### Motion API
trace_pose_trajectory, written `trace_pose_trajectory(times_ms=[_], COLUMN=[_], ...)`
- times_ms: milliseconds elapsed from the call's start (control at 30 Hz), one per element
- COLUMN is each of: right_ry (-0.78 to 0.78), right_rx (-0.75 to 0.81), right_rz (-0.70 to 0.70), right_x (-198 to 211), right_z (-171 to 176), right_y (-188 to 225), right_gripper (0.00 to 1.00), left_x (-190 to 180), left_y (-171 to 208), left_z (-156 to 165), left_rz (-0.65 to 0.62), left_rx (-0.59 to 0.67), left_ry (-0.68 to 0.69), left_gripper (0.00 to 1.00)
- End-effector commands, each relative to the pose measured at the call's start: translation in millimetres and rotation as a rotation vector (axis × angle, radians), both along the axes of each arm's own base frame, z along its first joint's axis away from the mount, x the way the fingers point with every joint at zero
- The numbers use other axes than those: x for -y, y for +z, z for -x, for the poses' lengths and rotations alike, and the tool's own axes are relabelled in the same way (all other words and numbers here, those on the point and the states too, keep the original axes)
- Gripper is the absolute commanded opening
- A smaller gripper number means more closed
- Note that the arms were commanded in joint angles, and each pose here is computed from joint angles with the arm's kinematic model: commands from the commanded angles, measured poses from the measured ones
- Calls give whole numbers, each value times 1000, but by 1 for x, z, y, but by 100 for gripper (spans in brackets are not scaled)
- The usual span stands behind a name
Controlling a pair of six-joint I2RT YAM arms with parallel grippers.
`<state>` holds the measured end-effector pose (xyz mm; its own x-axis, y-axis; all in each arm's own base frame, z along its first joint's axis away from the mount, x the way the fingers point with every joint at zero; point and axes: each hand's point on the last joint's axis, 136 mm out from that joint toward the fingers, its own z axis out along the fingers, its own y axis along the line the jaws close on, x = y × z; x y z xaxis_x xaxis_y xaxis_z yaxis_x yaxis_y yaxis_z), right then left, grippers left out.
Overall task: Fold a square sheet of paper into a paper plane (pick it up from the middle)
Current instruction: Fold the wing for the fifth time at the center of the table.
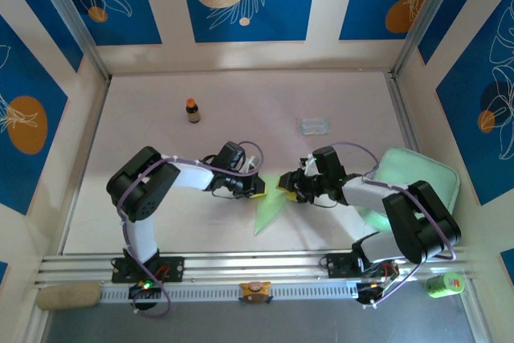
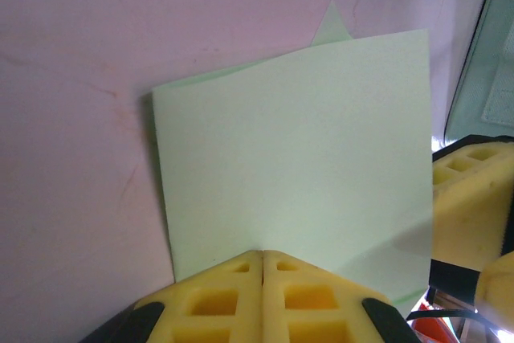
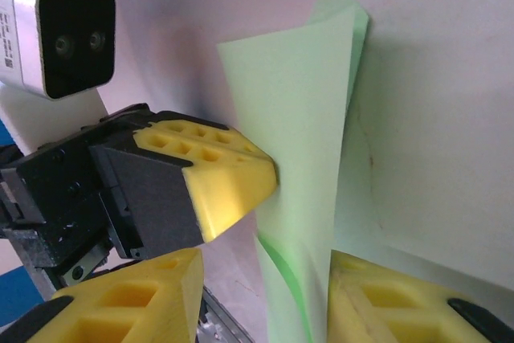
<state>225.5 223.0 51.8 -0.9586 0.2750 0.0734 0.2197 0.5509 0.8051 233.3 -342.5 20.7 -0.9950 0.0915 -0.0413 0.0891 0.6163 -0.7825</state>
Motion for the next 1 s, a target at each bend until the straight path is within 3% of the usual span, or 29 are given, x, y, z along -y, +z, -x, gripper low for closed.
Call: trace_pose_trajectory(times_ms=[0,733,967], right_ry=[52,52,90], right_rx=[12,-89,-28], right_rz=[-21,81,22], right_x=[-5,7,0], right_z=[-2,7,-1], right_y=[3,-20,-14], right_gripper=[41,37,33], left_x=[-14,-16,-15], left_y=[-15,-11,-11], left_z=[15,14,14], left_rz=[-58,-64,-52], left_rx=[-72,-60,-63], left_ry=[2,3,4], left_gripper=[7,7,8])
